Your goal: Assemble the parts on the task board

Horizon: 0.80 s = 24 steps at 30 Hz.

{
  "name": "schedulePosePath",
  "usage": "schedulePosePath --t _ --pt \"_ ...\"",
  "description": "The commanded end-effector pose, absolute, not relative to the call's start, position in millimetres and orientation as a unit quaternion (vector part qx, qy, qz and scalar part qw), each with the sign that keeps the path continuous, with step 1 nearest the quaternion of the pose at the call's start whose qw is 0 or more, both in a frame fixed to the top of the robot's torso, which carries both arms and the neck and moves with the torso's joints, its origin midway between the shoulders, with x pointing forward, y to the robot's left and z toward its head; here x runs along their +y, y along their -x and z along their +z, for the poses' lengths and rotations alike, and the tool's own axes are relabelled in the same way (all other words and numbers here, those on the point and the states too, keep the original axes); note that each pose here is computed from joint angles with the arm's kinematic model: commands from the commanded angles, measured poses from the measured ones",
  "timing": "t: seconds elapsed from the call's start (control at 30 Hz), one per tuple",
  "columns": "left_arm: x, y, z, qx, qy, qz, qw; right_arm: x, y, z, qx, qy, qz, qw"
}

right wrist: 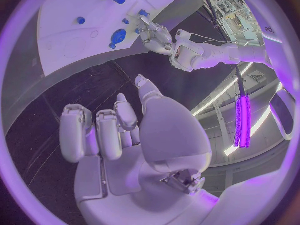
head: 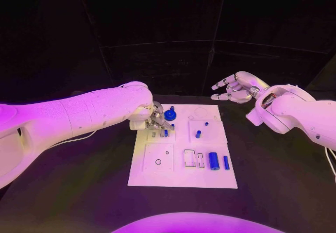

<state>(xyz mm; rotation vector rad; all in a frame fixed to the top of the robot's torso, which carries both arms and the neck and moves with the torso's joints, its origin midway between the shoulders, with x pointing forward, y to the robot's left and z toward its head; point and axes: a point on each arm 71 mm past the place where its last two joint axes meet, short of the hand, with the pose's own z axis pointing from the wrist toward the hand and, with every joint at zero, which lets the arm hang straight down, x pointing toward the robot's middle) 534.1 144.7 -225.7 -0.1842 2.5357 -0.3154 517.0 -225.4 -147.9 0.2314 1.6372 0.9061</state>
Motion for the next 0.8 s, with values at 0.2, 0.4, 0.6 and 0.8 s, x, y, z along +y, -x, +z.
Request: schedulePosePath --t 0.2,0.4,0.6,0.8 --pt "145.1 -533.9 -226.5 0.955 0.057 -0.104 0.274 -223.6 -517.6 -147.3 0.705 -0.094 0.390 0.584" --pt "145.8 -535.0 -226.6 0.954 0.051 -0.098 0.277 -222.8 -517.9 -147.5 0.706 -0.094 0.390 0.583" --pt "144.3 -535.0 -226.6 0.955 0.047 -0.098 0.277 -221.7 -518.3 -147.8 0.707 -0.093 0.391 0.582" --pt "143.0 -534.9 -226.6 0.954 0.045 -0.100 0.278 -221.0 -518.6 -148.1 0.708 -0.093 0.391 0.581"
